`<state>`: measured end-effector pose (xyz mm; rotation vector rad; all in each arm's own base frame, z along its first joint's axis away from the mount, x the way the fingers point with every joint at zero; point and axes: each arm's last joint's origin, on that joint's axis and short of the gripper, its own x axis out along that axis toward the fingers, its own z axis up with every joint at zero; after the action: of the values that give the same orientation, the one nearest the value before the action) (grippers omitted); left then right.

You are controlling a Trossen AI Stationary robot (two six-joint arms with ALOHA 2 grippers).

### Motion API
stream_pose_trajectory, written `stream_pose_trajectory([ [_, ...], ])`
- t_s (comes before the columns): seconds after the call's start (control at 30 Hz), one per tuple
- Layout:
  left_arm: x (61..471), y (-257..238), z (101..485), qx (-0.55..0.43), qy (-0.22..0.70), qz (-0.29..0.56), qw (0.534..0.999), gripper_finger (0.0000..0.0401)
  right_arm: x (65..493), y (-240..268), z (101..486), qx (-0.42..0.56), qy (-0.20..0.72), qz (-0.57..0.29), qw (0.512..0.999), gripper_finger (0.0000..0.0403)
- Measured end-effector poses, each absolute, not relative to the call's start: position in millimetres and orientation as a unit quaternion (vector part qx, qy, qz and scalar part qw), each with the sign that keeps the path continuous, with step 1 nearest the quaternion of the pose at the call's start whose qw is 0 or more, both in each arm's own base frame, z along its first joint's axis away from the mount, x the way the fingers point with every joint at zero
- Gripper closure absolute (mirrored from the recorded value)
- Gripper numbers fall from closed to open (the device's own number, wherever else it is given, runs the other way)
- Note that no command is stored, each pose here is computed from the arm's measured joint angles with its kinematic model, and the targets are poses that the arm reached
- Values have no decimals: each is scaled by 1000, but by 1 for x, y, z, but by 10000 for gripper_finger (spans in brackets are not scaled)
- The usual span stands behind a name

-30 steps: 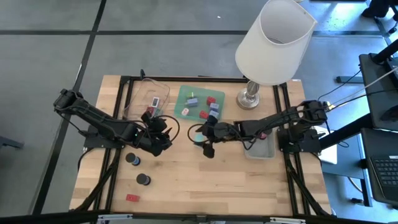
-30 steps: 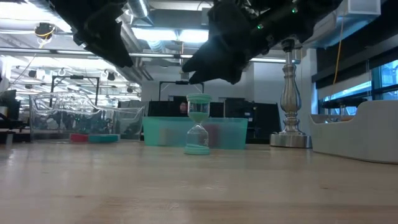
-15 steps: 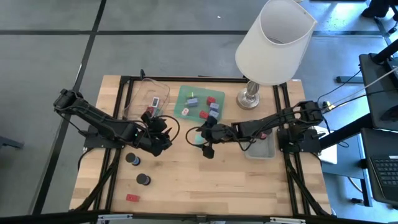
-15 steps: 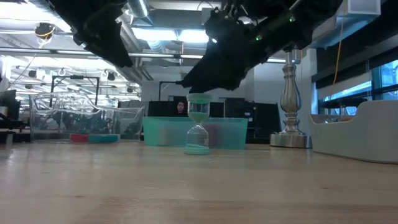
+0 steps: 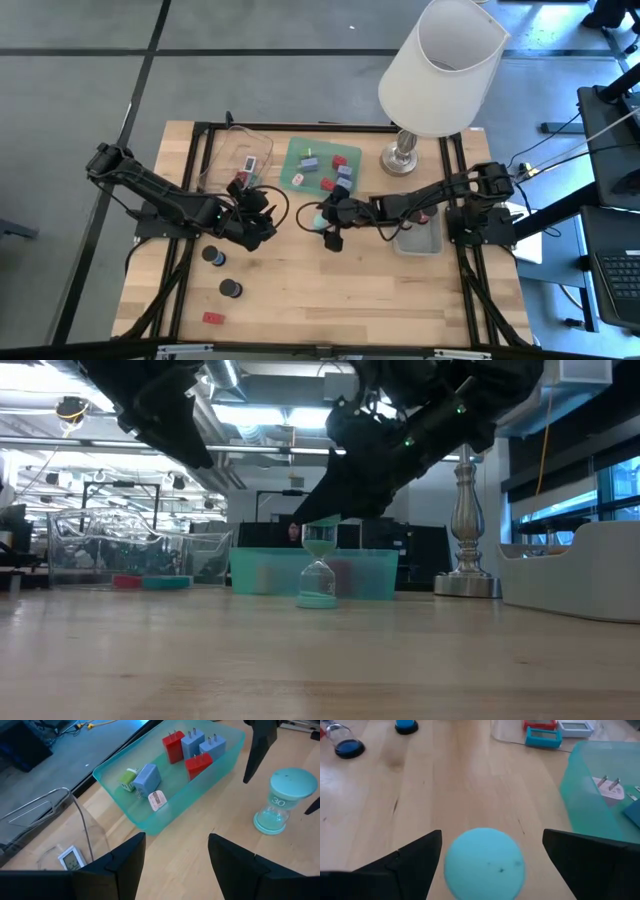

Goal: Pick & Place Office items
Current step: Put the light blue hourglass into the gray bin

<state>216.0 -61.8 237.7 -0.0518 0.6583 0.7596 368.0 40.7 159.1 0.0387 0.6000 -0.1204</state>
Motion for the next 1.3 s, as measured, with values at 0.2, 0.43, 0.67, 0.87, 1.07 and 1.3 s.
stream_pose_trajectory([
  [0.2, 216, -62, 238, -20, 318, 362, 876, 187, 367, 42, 158, 22, 300, -53, 952, 61],
  [0.43, 216, -62, 238, -20, 318, 362, 876, 189, 366, 42, 156, 45, 309, -62, 948, 128],
  [0.67, 216, -62, 238, -20, 317, 362, 876, 189, 366, 42, 157, 89, 305, -66, 946, 202],
  [0.87, 216, -62, 238, -20, 317, 362, 876, 187, 359, 45, 183, 145, 283, -61, 946, 202],
  [1.07, 216, -62, 236, -21, 317, 363, 876, 189, 325, 48, 238, 136, 250, -113, 952, 193],
  [1.3, 213, -61, 227, -25, 328, 362, 872, 189, 264, 69, 277, 144, 258, -196, 935, 199],
])
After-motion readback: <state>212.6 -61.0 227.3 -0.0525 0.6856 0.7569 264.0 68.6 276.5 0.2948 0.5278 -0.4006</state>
